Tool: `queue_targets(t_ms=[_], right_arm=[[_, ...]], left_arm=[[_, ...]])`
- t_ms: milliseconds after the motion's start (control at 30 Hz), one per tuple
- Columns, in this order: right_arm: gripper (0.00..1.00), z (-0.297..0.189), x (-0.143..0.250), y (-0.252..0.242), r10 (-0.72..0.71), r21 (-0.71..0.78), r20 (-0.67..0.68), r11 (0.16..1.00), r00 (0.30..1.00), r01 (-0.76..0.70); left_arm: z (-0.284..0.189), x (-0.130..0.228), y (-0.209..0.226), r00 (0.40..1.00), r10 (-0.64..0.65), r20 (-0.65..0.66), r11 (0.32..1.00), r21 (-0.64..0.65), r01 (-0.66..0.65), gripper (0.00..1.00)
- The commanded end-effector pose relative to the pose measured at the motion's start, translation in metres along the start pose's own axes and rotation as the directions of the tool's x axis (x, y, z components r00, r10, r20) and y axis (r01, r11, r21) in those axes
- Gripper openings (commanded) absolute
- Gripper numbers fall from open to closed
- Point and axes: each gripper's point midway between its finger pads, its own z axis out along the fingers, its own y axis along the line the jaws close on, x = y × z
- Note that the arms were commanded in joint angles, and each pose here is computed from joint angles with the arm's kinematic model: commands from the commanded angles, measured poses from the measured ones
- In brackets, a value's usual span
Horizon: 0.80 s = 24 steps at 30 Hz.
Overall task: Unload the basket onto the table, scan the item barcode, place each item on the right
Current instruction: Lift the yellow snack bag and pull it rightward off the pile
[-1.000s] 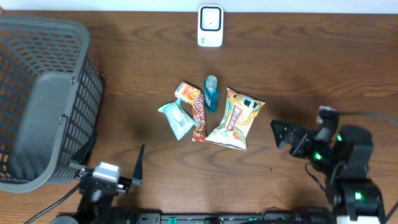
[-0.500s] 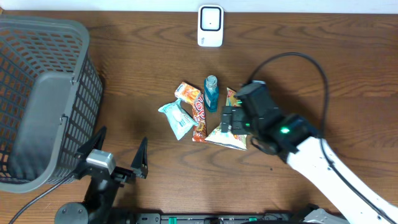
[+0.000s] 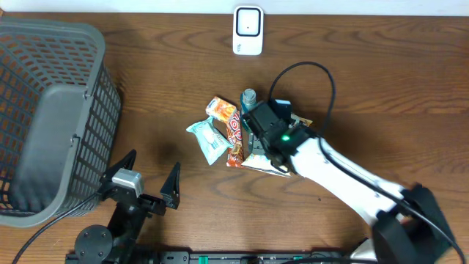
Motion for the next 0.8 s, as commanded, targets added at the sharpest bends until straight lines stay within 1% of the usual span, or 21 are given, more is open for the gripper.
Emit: queue_targets(t_ms=[0,167,200,233,300,333,367,500,633,700,767], right_arm=[[0.73,0.019,-0.002,-0.01,0.12,0.093,0.032,0.988,0.992,-0.123],[0.69,0.04,0.007,-0.022,0.1,0.18,0.026,0.978,0.995,-0.103],[0.67,0.047,0.012,-0.025,0.091,0.203,0.011,0.975,0.996,-0.091],[0.62,0.051,0.014,-0.026,0.088,0.212,0.004,0.973,0.996,-0.087],[0.34,0.061,0.021,-0.031,0.083,0.239,-0.021,0.968,0.996,-0.076],[0.11,0.063,0.024,-0.032,0.088,0.241,-0.035,0.968,0.996,-0.077],[0.01,0.063,0.024,-0.032,0.094,0.237,-0.044,0.968,0.995,-0.08],[0.01,0.05,0.022,-0.027,0.117,0.189,-0.066,0.977,0.991,-0.103],[0.01,0.009,0.011,-0.03,0.145,0.131,-0.059,0.982,0.988,-0.136],[0.01,-0.012,0.009,-0.029,0.155,0.068,-0.085,0.986,0.984,-0.149],[0.01,-0.03,0.01,-0.022,0.135,-0.038,-0.146,0.989,0.98,-0.142]], left_arm=[[0.0,0.006,-0.002,1.0,-0.019,-0.025,1.0,0.014,0.019,0.98],[-0.001,0.019,-0.001,0.997,-0.033,-0.075,0.999,0.006,0.033,0.98],[-0.001,0.021,-0.001,0.996,-0.035,-0.083,0.999,0.005,0.036,0.98],[-0.001,0.022,-0.001,0.996,-0.036,-0.087,0.999,0.004,0.037,0.98],[-0.001,0.022,-0.001,0.996,-0.036,-0.087,0.999,0.004,0.037,0.98],[-0.001,0.022,-0.001,0.996,-0.036,-0.086,0.999,0.004,0.036,0.98],[-0.001,0.022,-0.001,0.996,-0.036,-0.087,0.999,0.004,0.037,0.98],[-0.001,0.022,-0.001,0.996,-0.036,-0.087,0.999,0.004,0.036,0.98],[-0.001,0.022,-0.001,0.996,-0.036,-0.087,0.999,0.004,0.036,0.98],[-0.001,0.022,-0.001,0.996,-0.036,-0.086,0.999,0.004,0.036,0.98],[-0.001,0.022,-0.001,0.996,-0.036,-0.087,0.999,0.004,0.036,0.98]])
